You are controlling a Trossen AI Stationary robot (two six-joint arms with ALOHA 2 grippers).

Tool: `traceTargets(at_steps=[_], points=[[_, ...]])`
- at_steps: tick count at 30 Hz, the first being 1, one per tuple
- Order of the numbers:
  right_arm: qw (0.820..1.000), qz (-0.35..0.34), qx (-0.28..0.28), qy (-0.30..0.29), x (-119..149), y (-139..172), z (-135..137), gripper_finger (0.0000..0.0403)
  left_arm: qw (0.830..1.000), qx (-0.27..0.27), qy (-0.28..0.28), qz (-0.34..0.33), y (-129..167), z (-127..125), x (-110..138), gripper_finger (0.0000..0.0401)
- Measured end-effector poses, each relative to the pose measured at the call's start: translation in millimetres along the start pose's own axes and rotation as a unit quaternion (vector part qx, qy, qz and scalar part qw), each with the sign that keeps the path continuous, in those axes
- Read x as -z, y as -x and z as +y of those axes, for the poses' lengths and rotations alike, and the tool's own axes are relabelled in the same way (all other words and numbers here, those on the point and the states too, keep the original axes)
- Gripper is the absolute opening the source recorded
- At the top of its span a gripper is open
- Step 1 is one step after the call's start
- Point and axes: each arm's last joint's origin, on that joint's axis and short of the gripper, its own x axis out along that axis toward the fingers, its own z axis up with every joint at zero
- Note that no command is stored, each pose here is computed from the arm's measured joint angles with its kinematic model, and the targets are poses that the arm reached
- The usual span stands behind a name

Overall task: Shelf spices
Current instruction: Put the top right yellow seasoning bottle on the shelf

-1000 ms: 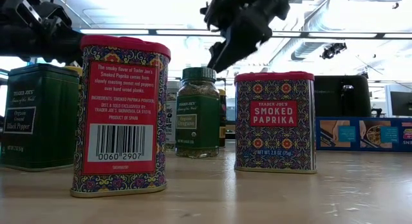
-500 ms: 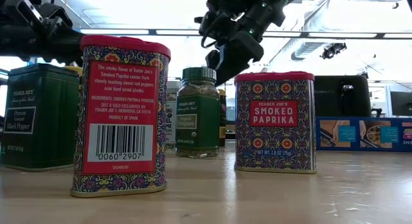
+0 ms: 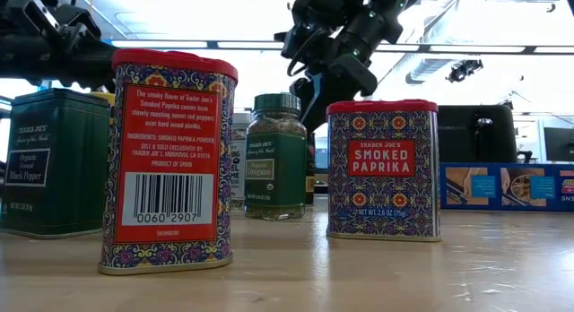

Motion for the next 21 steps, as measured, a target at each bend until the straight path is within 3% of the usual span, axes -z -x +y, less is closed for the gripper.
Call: traceTargets(at_steps=[7, 21], points=[[1.000, 0.002, 0.000, -0.006, 1, -2, 0, 0.0298, 1.000, 0.000, 0.001, 0.000, 0, 0, 0, 0.0003], [1.000, 0.016, -0.006, -0.024, 5, -13, 0, 0.0217, 1.000, 0.000, 0.001, 0.000, 0, 0, 0, 0.0003]])
